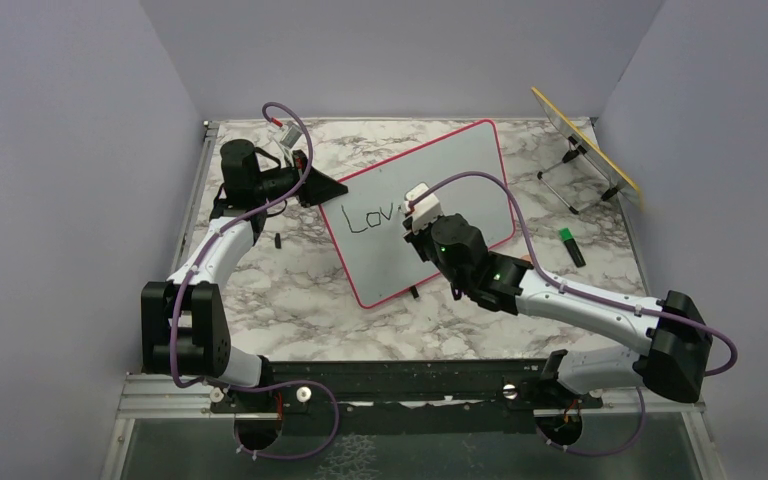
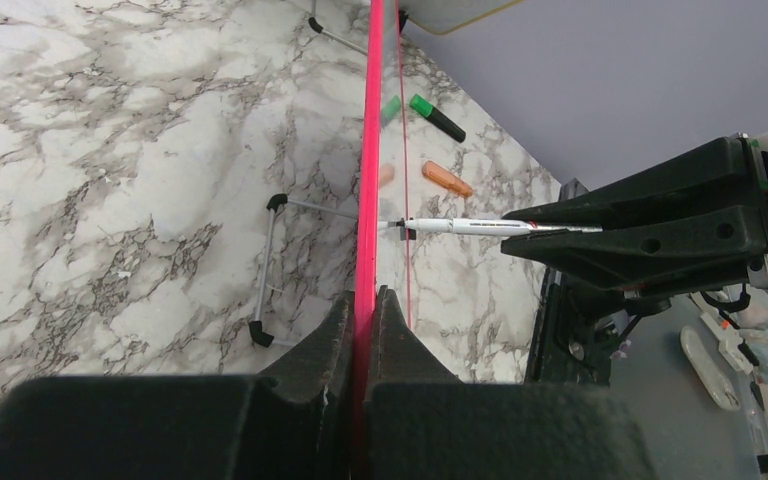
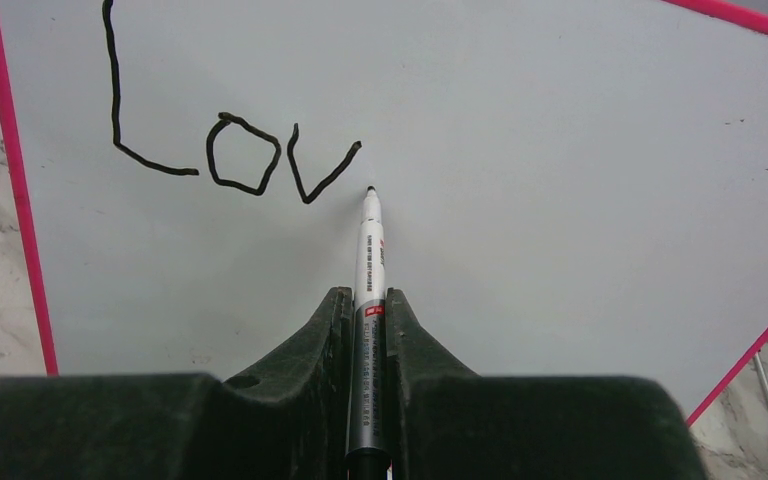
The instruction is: Write a sentence on the whiteboard
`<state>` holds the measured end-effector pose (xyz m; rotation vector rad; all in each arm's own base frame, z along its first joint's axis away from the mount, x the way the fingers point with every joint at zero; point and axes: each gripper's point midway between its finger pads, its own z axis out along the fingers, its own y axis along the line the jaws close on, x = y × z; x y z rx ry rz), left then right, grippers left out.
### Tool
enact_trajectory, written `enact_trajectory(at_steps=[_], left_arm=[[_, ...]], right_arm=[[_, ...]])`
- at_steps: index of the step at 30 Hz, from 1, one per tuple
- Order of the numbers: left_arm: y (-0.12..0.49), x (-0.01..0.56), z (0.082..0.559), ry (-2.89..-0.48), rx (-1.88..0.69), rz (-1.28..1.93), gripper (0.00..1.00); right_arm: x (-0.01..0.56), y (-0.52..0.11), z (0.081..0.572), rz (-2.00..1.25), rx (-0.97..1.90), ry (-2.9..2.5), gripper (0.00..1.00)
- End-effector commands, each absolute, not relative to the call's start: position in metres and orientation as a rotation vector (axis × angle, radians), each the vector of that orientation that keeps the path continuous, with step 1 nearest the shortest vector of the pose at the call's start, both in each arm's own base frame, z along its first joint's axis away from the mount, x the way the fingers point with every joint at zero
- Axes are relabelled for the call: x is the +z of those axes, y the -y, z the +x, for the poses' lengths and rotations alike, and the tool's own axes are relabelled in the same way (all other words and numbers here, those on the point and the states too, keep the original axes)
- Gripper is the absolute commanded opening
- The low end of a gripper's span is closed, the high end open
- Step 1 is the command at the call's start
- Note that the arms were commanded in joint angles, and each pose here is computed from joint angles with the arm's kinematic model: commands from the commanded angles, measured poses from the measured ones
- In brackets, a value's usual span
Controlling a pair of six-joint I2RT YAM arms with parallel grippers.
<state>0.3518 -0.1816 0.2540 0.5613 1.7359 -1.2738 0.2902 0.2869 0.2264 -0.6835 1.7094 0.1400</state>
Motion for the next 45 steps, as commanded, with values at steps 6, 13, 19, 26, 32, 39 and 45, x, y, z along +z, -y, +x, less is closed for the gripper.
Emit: enact_trajectory(at_steps=[6, 13, 19, 26, 32, 39, 45], left_arm=[[0.183, 0.225, 0.352, -1.805, -1.268, 0.566, 0.00], [0.183, 0.224, 0.352, -1.806, -1.268, 0.566, 0.00], [0.183, 0.224, 0.352, -1.810, -1.271, 0.565, 0.00], [0.183, 0.223, 0.353, -1.811, -1.270, 0.565, 0.00], [0.184, 0.223, 0.353, -1.811, -1.271, 0.565, 0.00], [0.184, 0.223, 0.353, -1.811, -1.271, 0.566, 0.00], [0.183, 0.224, 0.353, -1.810, -1.268, 0.566, 0.00]], right_arm=[[0.218, -0.270, 0.300, -0.642, 0.083, -1.731, 0.01], [0.220, -0.264, 0.305, -0.611, 0.066, -1.732, 0.01], [0.223, -0.266, 0.309, -0.600, 0.071, -1.718, 0.01], [0.230, -0.275, 0.314, -0.602, 0.093, -1.692, 0.01], [0.236, -0.286, 0.313, -0.631, 0.138, -1.670, 0.01], [0.239, -0.291, 0.311, -0.640, 0.174, -1.657, 0.01], [0.239, -0.296, 0.307, -0.664, 0.211, -1.650, 0.01]])
